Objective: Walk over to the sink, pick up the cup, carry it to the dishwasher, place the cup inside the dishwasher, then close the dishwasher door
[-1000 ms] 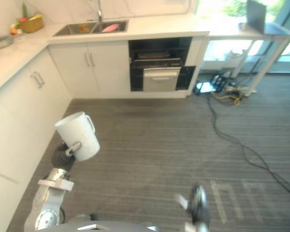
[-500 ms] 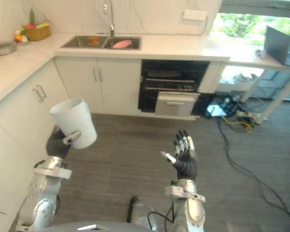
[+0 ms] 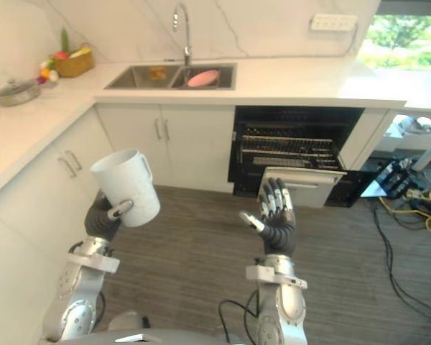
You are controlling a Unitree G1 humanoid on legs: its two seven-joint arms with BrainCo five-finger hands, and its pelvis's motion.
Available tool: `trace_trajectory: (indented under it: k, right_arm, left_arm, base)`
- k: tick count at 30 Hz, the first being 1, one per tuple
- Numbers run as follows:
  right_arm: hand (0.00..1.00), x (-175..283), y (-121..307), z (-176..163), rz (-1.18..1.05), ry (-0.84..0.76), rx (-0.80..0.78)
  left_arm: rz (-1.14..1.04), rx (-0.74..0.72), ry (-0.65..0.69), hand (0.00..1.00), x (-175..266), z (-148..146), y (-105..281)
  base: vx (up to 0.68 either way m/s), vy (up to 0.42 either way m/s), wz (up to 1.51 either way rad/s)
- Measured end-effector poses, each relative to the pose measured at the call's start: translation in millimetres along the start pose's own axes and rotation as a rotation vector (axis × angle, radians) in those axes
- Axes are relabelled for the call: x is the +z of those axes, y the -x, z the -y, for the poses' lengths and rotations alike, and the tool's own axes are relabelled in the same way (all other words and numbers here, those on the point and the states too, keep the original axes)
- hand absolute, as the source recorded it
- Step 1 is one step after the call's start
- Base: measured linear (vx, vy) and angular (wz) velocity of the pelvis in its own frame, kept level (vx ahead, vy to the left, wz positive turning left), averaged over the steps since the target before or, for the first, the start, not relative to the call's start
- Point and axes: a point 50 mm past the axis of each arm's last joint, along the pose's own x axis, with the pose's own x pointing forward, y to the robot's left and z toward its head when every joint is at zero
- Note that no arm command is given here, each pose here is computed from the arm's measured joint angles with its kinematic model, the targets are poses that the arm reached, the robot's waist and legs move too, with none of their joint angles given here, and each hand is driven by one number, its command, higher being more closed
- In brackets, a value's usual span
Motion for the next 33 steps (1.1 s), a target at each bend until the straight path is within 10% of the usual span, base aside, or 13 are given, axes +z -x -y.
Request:
trace_trajectory:
  k: [23,33]
  right_arm:
    - [0.00,-40,14,31,-0.162,-0.010,-0.196]
    - [0.00,-23,3,7,-0.098,0.012,-0.063]
  left_arm:
    - [0.010,0.103,-0.110,1.00,16,-33,-2]
    - [0.011,-0.057,-0.040,1.00,10,1,-14]
  base:
    - [0.34,0.138,-0.07]
    - [0.34,-0.137,-0.18]
